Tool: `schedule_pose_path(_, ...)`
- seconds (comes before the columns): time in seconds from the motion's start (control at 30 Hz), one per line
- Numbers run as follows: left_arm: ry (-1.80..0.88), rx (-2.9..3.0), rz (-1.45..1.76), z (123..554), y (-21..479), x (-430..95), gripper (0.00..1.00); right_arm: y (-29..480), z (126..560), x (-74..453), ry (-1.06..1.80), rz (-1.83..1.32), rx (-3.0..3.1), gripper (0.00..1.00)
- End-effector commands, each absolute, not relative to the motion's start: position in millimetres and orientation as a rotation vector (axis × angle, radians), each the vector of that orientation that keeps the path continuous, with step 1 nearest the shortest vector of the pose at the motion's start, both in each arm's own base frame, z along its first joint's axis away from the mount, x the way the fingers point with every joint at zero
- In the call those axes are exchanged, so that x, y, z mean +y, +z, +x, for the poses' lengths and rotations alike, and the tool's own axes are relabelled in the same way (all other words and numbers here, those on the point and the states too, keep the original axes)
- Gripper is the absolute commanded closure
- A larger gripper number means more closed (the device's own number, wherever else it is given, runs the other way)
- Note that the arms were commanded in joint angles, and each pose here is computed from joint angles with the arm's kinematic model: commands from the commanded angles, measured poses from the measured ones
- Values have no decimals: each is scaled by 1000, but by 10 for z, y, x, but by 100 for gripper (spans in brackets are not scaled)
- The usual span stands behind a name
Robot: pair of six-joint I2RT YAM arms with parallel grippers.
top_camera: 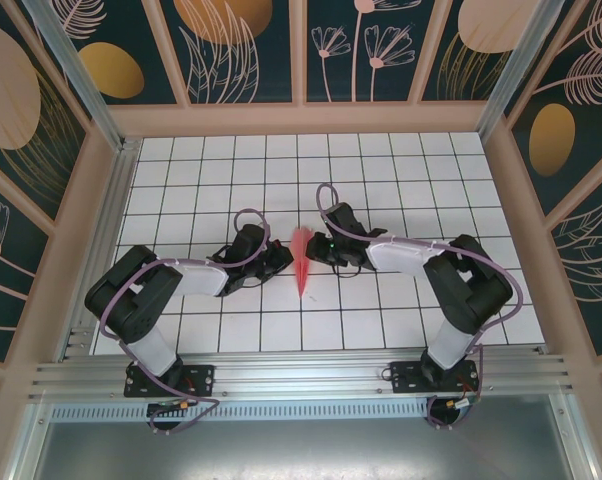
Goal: Fold a paper plane with a square sheet of paper (pick it up from the middle)
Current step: Move the paper plane to the top-center of the table.
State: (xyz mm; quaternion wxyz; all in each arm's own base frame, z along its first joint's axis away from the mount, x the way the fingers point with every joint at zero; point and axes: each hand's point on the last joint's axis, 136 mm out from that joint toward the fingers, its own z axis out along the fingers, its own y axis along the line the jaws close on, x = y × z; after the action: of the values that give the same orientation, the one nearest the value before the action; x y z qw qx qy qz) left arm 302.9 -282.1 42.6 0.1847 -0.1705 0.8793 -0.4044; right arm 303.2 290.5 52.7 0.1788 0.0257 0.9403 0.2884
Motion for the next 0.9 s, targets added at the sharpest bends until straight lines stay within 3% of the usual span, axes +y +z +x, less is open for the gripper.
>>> schedule_pose_path(0.0,-1129,2491,-493,3012,342,-2771,100,581,3151,2928,820,83,2633,88)
schedule_pose_path(0.17,-1157,2470,-548,2991,312,-2716,100,467,3130,2765,736,136,2659,96)
schedule_pose_path(0.6,-1128,2529,-618,2923,104,-2670,100,121,3053,2589,640,248,2779,94)
schedule_pose_path(0.77,-1132,2533,-630,2918,87,-2673,100,205,3073,2620,657,232,2766,85)
schedule_pose_path(0.87,-1161,2525,-610,2930,131,-2719,100,439,3117,2661,704,204,2707,72)
